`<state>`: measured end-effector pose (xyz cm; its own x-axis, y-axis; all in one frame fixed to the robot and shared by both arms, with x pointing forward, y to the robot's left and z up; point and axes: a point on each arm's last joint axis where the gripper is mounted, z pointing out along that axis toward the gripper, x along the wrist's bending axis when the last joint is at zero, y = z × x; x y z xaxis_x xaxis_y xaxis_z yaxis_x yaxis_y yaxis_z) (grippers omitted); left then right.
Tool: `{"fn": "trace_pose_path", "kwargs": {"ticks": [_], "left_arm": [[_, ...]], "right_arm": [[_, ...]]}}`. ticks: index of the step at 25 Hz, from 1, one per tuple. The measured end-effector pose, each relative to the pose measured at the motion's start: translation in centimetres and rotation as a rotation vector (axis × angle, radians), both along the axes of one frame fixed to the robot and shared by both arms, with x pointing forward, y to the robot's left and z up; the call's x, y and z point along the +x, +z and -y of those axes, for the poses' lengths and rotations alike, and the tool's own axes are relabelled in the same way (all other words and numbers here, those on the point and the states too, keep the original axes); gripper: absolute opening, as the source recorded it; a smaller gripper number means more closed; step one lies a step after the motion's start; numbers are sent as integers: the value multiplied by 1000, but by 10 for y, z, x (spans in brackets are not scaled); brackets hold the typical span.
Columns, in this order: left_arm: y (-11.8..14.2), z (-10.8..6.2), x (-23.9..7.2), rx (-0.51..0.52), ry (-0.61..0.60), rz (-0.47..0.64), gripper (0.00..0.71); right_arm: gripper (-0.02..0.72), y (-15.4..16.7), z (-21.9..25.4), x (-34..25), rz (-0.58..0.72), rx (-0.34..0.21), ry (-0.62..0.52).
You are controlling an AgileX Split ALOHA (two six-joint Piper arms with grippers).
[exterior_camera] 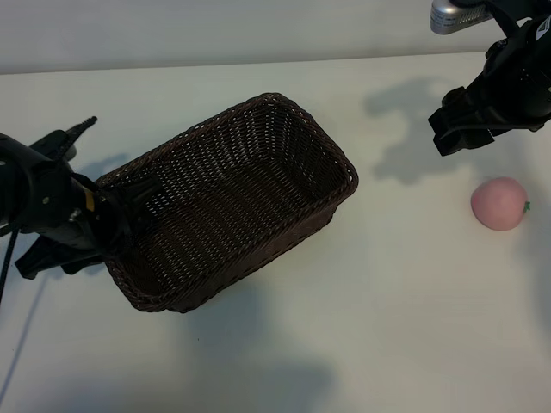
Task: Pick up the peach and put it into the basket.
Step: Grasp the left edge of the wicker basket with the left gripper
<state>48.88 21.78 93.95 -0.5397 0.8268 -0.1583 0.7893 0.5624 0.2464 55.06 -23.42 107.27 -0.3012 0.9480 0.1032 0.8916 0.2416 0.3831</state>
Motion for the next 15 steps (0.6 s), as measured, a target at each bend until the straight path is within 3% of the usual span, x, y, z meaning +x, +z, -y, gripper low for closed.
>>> {"fn": "trace_pose_path", "kwargs": {"ticks": [11, 15], "left_arm": [[-6, 2, 2, -6, -13, -6, 559], [-7, 2, 2, -6, -12, -10, 504]], "right_arm": [[595, 0, 0, 0, -1, 0, 0], [595, 0, 0, -1, -7, 0, 1]]}}
